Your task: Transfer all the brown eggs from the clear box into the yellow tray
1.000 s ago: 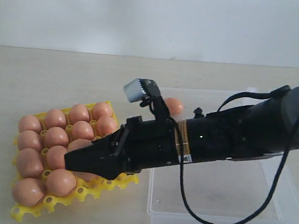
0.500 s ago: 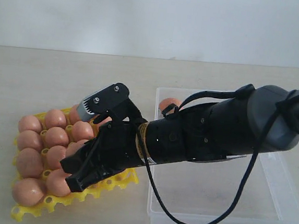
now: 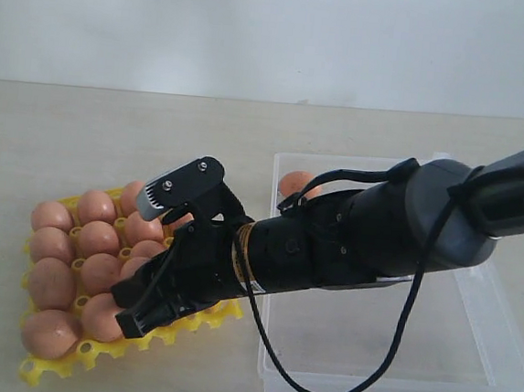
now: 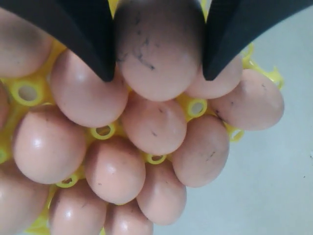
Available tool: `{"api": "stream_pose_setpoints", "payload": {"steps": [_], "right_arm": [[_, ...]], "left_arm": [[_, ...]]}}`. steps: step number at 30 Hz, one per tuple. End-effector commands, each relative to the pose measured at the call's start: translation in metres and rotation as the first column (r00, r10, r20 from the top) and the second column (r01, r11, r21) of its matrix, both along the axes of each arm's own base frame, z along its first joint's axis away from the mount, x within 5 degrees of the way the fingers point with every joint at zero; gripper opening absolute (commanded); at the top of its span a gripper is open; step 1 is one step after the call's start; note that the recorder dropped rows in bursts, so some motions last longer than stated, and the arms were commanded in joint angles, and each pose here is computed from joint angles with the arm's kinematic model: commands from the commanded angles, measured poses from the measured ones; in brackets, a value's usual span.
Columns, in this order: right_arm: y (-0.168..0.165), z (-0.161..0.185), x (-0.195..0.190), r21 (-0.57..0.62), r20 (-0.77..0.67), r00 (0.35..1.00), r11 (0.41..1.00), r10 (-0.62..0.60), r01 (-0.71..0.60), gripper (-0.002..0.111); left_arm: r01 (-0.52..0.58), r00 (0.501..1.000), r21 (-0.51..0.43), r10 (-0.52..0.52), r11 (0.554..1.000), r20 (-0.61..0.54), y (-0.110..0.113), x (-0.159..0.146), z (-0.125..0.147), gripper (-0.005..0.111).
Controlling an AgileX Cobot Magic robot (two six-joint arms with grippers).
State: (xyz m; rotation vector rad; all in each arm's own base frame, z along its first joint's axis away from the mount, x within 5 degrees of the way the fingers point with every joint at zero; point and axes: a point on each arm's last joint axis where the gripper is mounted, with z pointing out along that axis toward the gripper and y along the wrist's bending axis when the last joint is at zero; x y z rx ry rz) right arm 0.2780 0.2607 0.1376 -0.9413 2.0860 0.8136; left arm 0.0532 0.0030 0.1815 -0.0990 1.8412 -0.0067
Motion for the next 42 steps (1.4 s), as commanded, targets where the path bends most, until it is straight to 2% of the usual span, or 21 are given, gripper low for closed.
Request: {"api": "stream_pose_setpoints", "payload": {"steps": [1,4,5,7,21,24,28,31,33,36,38,39,42], "right_arm": [[0.001,0.001,0.0,-0.005,0.015,1.0,1.0,0.016,-0.016,0.006],[0.001,0.001,0.0,0.0,0.015,1.0,1.0,0.019,-0.019,0.036],[0.001,0.001,0.0,0.0,0.015,1.0,1.0,0.019,-0.019,0.042],[0.001,0.001,0.0,0.001,0.014,1.0,1.0,0.018,-0.018,0.046],[0.001,0.007,-0.001,0.027,-0.004,1.0,1.0,-0.003,0.003,0.05],[0.0,0.028,-0.002,0.066,0.021,1.0,0.998,-0.014,0.012,0.05],[-0.006,0.071,-0.006,0.11,0.116,0.992,0.993,-0.044,0.031,0.05],[-0.022,0.1,-0.005,0.063,0.188,0.97,0.987,-0.157,0.147,0.05],[-0.04,0.117,0.0,-0.006,0.215,0.924,0.946,-0.314,0.323,0.05],[-0.071,0.131,0.011,-0.161,0.281,0.792,0.786,-0.542,0.596,0.05],[-0.084,0.143,0.023,-0.253,0.325,0.745,0.706,-0.582,0.662,0.05],[-0.089,0.148,0.03,-0.303,0.313,0.749,0.686,-0.584,0.662,0.05],[-0.107,0.152,0.059,-0.403,0.184,0.78,0.678,-0.598,0.615,0.05]], "left_arm": [[-0.003,1.0,-0.001,0.003,1.0,0.005,0.0,0.0,0.0,0.004],[-0.003,1.0,-0.001,0.003,1.0,0.005,0.0,0.0,0.0,0.004],[-0.003,1.0,-0.001,0.003,1.0,0.005,0.0,0.0,0.0,0.004],[-0.003,1.0,-0.001,0.003,1.0,0.005,0.0,0.0,0.0,0.004],[-0.003,1.0,-0.001,0.003,1.0,0.005,0.0,0.0,0.0,0.004],[-0.003,1.0,-0.001,0.003,1.0,0.005,0.0,0.0,0.0,0.004],[-0.003,1.0,-0.001,0.003,1.0,0.005,0.0,0.0,0.0,0.004],[-0.003,1.0,-0.001,0.003,1.0,0.005,0.0,0.0,0.0,0.004],[-0.003,1.0,-0.001,0.003,1.0,0.005,0.0,0.0,0.0,0.004],[-0.003,1.0,-0.001,0.003,1.0,0.005,0.0,0.0,0.0,0.004],[-0.003,1.0,-0.001,0.003,1.0,0.005,0.0,0.0,0.0,0.004],[-0.003,1.0,-0.001,0.003,1.0,0.005,0.0,0.0,0.0,0.004],[-0.003,1.0,-0.001,0.003,1.0,0.005,0.0,0.0,0.0,0.004]]}}
